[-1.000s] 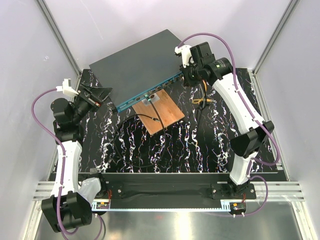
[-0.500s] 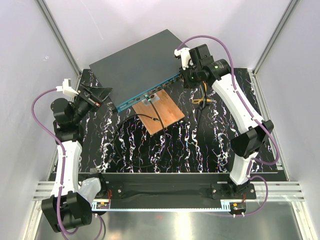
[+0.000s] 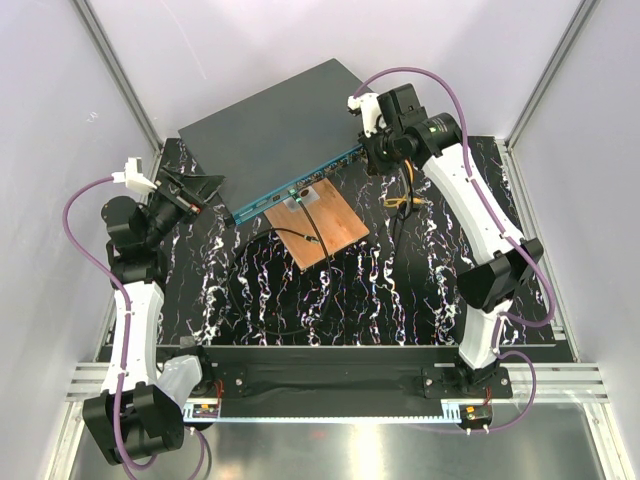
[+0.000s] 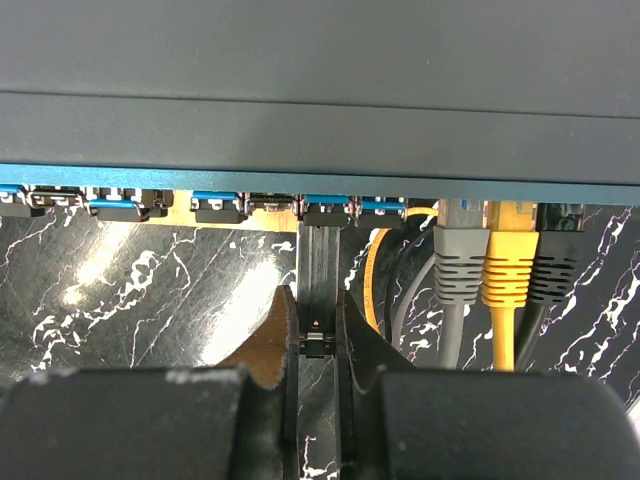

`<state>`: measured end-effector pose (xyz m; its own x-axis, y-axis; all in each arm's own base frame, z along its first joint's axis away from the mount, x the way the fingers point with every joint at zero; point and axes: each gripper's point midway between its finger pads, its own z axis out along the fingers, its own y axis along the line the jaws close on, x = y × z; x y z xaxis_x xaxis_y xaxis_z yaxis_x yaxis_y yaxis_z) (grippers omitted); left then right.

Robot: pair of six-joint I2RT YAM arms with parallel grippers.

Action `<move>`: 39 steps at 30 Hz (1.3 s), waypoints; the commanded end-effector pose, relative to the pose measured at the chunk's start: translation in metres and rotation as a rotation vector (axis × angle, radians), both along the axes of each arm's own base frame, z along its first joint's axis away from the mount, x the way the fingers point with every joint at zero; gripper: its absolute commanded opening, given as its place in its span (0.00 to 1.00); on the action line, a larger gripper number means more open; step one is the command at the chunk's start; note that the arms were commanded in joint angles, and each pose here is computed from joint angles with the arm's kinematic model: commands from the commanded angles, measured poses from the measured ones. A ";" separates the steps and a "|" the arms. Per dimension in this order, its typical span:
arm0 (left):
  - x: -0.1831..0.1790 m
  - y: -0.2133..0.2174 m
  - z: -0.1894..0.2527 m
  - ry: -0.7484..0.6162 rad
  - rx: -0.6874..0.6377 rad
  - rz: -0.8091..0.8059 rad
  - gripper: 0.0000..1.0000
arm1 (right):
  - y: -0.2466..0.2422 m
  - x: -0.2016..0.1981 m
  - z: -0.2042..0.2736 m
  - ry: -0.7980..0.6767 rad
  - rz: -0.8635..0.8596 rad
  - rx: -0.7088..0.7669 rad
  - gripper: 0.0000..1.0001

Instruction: Insert the plug into the switch port

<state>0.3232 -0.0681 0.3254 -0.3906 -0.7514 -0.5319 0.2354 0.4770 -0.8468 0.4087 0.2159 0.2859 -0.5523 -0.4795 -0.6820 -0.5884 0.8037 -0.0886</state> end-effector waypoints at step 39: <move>-0.004 0.000 0.018 -0.101 0.028 -0.007 0.99 | 0.014 -0.004 0.039 -0.115 0.060 0.077 0.00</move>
